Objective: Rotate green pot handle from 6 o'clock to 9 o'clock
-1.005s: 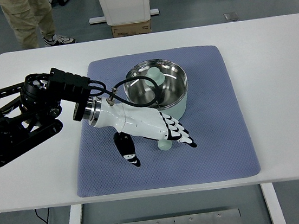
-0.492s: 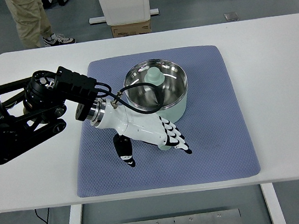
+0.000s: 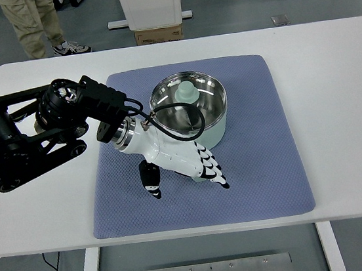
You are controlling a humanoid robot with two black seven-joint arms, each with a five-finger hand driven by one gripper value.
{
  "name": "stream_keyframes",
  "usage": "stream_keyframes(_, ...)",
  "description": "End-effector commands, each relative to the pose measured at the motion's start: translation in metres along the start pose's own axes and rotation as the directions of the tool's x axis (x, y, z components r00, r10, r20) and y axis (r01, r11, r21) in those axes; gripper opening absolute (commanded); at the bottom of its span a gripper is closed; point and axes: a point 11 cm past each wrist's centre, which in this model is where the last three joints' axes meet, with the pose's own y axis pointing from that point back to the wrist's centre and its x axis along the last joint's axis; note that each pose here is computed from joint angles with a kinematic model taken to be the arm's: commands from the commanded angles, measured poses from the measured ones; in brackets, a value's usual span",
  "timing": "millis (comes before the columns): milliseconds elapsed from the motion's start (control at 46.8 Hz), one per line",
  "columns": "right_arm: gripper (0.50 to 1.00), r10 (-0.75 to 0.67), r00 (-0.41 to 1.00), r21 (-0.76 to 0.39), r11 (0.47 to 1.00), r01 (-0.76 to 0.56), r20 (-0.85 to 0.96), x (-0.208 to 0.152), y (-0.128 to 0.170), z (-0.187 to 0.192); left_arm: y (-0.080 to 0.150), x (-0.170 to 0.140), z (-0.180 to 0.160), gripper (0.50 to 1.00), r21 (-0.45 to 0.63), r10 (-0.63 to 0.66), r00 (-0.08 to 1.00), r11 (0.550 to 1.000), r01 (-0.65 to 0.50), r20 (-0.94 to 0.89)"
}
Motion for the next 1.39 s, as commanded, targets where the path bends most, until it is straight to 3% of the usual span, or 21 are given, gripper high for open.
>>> stream_keyframes(0, 1.0, 0.0, 1.0, 0.0, 1.0, 0.0, 0.0, 0.0, 0.0, 0.0, 0.0, 0.002, 0.0, 1.0, 0.005, -0.007, 1.0, 1.0, 0.007, 0.013)
stream_keyframes(812, 1.0, 0.0, 1.0, 0.0, 1.0, 0.0, 0.0, 0.0, 0.0, 0.0, -0.002, 0.006, 0.017, 1.0, -0.025, -0.056, 0.995, 0.998, 0.059, 0.084)
stream_keyframes(1368, 1.0, 0.0, 1.0, 0.0, 1.0, 0.0, 0.0, 0.0, 0.0, 0.0, 0.005, -0.006, 0.01, 1.0, 0.014, -0.105, 0.99, 0.994, 0.104, 0.097)
